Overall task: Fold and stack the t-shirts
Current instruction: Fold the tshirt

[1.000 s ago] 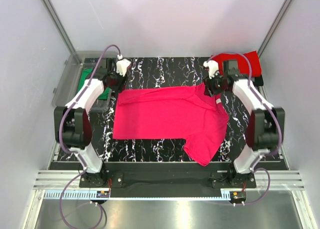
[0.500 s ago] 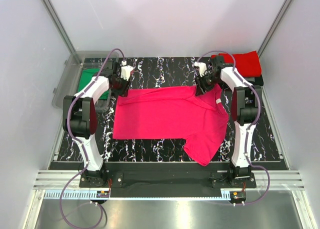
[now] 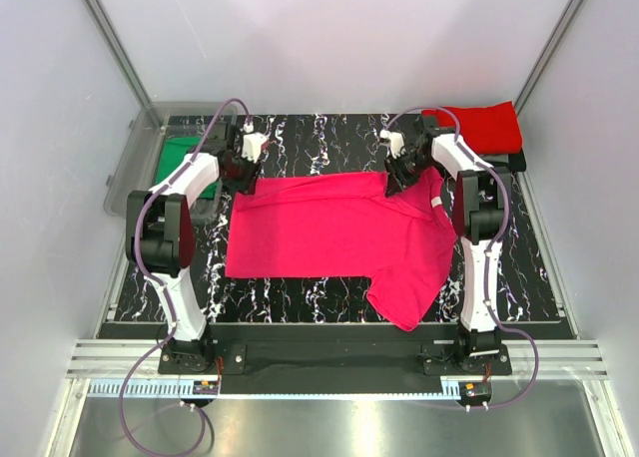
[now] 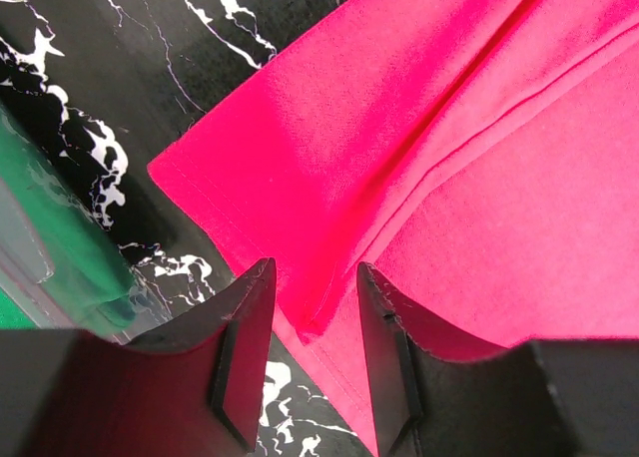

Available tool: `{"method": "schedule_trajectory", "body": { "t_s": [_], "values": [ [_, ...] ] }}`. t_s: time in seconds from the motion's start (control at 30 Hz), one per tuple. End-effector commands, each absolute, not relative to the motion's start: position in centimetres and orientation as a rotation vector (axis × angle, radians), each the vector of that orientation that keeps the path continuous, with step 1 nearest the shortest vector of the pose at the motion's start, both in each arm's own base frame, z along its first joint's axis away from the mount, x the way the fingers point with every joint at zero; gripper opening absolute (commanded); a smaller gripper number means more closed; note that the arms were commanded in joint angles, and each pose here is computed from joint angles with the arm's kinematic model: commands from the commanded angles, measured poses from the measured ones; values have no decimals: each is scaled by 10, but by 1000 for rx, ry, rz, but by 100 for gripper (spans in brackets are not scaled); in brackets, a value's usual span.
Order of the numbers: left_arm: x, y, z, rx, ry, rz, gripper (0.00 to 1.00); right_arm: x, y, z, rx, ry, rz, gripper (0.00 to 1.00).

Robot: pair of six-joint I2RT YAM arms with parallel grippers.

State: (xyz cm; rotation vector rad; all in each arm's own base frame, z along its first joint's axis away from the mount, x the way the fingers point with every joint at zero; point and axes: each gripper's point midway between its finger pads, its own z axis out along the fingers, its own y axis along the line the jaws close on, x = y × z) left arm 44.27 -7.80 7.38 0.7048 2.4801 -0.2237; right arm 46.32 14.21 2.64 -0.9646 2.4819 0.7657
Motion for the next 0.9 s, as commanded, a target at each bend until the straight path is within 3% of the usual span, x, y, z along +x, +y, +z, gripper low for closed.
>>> {"method": "schedule_trajectory", "body": {
  "t_s": [0.0, 0.07, 0.17, 0.37, 0.47, 0.5, 0.7, 0.87],
  "values": [
    [446, -80, 89, 725, 2428, -194, 43, 470, 155, 41, -999, 2421, 800, 30],
    [445, -81, 90, 732, 2425, -192, 43, 470, 158, 45, -1003, 2412, 797, 20],
    [443, -83, 95, 736, 2412, -196, 43, 464, 162, 59, -1026, 2389, 784, 12],
    [442, -85, 108, 749, 2365, -194, 43, 429, 183, 89, -1105, 2351, 776, 11],
    [442, -84, 114, 746, 2352, -189, 43, 404, 196, 92, -1160, 2359, 760, 15],
    [441, -84, 116, 747, 2349, -190, 43, 387, 206, 84, -1203, 2377, 768, 23],
    [435, -89, 125, 741, 2329, -222, 44, 353, 208, 92, -1291, 2354, 594, 46],
    [436, -93, 122, 744, 2345, -252, 45, 378, 174, 94, -1213, 2370, 425, 43]
  ]
}}
